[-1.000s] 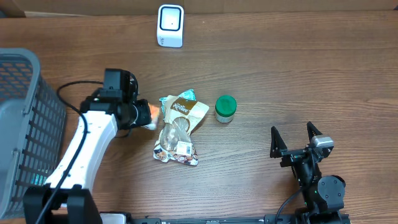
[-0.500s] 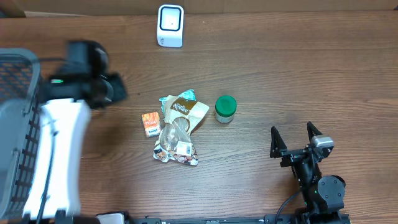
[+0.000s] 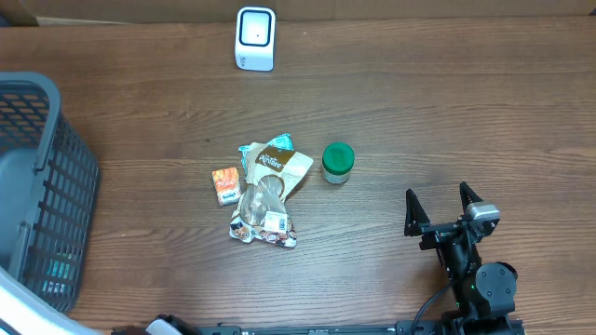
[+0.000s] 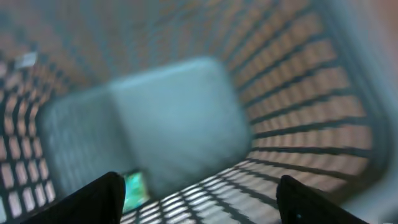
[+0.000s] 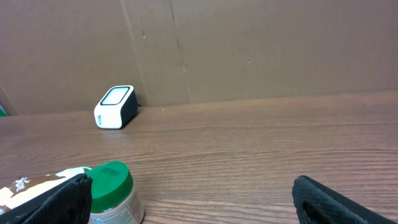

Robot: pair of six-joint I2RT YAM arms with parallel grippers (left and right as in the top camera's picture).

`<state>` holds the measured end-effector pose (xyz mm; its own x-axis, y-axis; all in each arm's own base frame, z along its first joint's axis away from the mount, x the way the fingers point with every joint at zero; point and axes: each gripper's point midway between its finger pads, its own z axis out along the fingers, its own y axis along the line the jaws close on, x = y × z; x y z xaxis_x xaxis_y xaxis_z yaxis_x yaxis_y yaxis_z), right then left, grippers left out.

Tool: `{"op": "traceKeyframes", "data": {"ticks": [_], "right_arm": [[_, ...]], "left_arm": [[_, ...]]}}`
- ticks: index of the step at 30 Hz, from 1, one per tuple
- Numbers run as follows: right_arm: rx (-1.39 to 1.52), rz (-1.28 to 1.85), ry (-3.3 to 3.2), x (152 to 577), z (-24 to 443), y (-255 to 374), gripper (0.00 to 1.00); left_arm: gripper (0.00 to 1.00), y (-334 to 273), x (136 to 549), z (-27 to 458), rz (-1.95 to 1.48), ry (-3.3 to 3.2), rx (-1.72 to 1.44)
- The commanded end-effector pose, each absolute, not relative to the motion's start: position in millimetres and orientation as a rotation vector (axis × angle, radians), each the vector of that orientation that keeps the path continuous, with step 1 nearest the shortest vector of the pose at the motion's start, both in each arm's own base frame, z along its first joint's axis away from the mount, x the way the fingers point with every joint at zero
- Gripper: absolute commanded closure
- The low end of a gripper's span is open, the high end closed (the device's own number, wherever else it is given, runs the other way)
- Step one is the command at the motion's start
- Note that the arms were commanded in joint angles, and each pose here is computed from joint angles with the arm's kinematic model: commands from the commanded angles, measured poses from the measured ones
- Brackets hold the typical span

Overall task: Scan the item barcode
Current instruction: 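Reach the left gripper into the basket and grasp a light blue packet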

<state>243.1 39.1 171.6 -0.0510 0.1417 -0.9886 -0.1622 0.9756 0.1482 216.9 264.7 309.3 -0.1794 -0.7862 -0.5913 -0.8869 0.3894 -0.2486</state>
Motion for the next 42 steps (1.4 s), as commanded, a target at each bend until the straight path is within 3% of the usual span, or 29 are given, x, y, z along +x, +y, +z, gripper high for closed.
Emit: {"op": "traceKeyframes", "data": {"ticks": [1, 15, 19, 39, 41, 42], "right_arm": [[-0.010, 0.243, 1.599, 243, 170, 38, 0.00], [-0.011, 0.243, 1.600, 243, 170, 38, 0.00], [-0.010, 0.243, 1.600, 243, 170, 38, 0.00], [-0.010, 0.243, 1.600, 243, 170, 38, 0.00], [-0.010, 0.243, 1.600, 243, 170, 38, 0.00], [-0.010, 0.243, 1.600, 243, 170, 38, 0.00]], "left_arm": [[0.20, 284, 200, 241, 0.106, 2.103, -1.603], [0.22, 298, 174, 117, 0.002, 2.564, -1.681], [0.28, 293, 174, 87, -0.090, 2.651, -1.701], [0.30, 255, 171, 13, -0.329, 2.790, -1.727], [0.37, 253, 170, 8, -0.335, 2.790, -1.728], [0.47, 252, 170, 7, -0.335, 2.791, -1.727]]}}
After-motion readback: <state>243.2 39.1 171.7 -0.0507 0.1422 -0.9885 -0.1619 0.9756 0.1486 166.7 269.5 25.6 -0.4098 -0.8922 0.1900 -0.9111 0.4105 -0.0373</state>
